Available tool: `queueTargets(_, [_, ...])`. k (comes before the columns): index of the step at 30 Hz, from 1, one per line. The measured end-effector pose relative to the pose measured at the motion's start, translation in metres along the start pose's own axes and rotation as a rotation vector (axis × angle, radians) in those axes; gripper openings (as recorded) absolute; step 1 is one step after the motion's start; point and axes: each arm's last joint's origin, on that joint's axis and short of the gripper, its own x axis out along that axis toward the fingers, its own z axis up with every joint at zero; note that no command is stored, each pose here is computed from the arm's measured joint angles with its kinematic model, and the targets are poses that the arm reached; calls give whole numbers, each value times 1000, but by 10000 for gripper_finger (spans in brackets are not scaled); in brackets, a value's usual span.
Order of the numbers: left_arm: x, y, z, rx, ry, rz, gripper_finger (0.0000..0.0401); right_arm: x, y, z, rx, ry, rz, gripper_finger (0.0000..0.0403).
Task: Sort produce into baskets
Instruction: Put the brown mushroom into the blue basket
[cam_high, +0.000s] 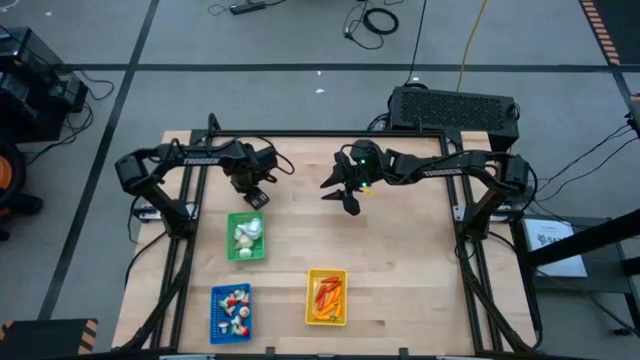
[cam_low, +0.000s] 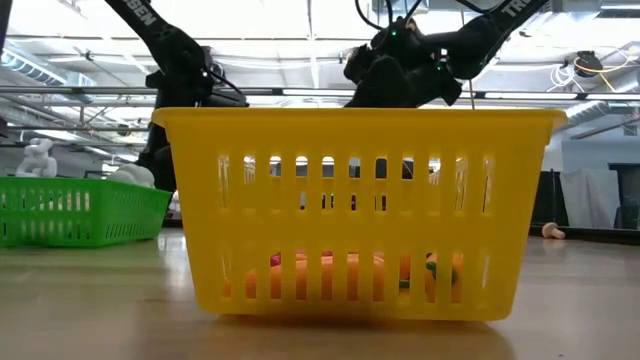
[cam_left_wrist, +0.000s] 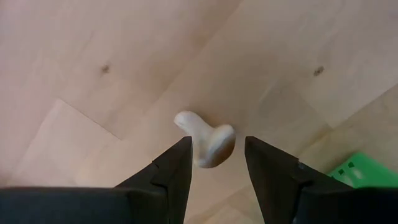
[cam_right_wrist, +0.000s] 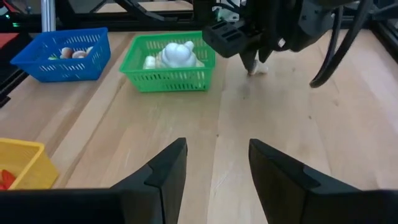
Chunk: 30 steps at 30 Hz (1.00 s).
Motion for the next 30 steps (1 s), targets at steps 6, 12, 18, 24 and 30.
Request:
queueTargets(6, [1, -1, 4, 54, -44, 7, 157, 0, 0, 1, -5, -9, -2, 164])
queueTargets(12, [1, -1, 7, 109, -79, 27, 162, 0, 0, 1, -7, -13, -2, 164])
queueTargets(18, [1, -1, 6, 121, -68, 25, 208, 0, -2, 2, -17, -17, -32, 164])
queueTargets(24, [1, -1, 4, 104, -47, 12, 267, -1, -2, 3, -20, -25, -34, 164])
queueTargets(30, [5, -1, -3, 82, 3, -3, 287, -1, -2, 3, -19, -25, -35, 164])
